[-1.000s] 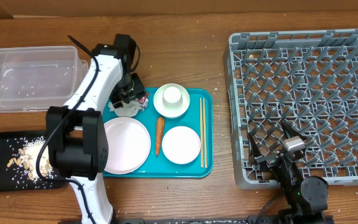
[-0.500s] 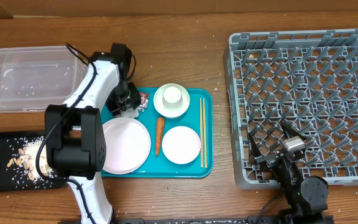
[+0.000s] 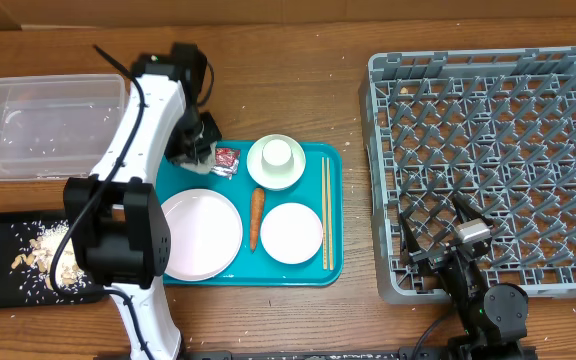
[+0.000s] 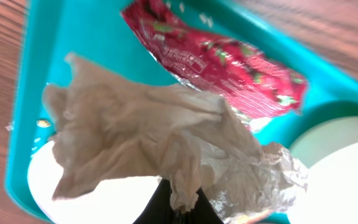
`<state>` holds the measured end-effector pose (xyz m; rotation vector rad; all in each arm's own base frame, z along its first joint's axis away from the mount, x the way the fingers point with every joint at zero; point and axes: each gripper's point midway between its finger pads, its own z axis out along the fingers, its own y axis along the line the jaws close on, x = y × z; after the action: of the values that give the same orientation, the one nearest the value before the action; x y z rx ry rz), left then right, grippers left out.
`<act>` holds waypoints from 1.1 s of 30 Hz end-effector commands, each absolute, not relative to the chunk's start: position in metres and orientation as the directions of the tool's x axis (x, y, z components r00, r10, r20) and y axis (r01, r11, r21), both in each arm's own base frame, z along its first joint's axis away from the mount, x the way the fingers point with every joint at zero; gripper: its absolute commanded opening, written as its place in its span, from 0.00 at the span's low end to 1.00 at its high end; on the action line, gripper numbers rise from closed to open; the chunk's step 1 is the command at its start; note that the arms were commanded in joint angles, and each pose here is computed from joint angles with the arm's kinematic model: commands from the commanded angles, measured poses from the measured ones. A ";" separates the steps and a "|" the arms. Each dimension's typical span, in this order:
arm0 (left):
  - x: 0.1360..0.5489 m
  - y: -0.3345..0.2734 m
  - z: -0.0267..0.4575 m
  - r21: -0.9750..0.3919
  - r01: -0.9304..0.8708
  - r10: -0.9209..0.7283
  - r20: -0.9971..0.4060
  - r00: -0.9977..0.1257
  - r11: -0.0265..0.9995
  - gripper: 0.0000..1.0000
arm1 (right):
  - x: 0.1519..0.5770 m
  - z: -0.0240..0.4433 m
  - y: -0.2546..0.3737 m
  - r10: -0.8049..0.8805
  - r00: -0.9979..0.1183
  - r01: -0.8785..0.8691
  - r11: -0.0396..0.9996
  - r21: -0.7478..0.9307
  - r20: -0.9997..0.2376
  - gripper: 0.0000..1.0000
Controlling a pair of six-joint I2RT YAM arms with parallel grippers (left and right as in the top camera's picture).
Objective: Sort waste into correct bins and load items into the dishwasher
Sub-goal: 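Carry the tissue to the clear plastic bin and release it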
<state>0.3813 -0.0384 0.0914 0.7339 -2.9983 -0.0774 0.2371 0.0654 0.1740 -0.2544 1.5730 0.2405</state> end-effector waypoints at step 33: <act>0.447 0.169 0.200 0.060 -0.760 -0.651 -0.474 -0.592 0.647 1.00 | 0.237 0.172 0.064 -0.011 -0.010 -0.304 0.953 -0.007 -1.000 1.00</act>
<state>0.4503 0.1829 0.1980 1.5276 -3.2055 -0.5195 0.2371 0.0654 0.1739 -0.2544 1.5734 0.2411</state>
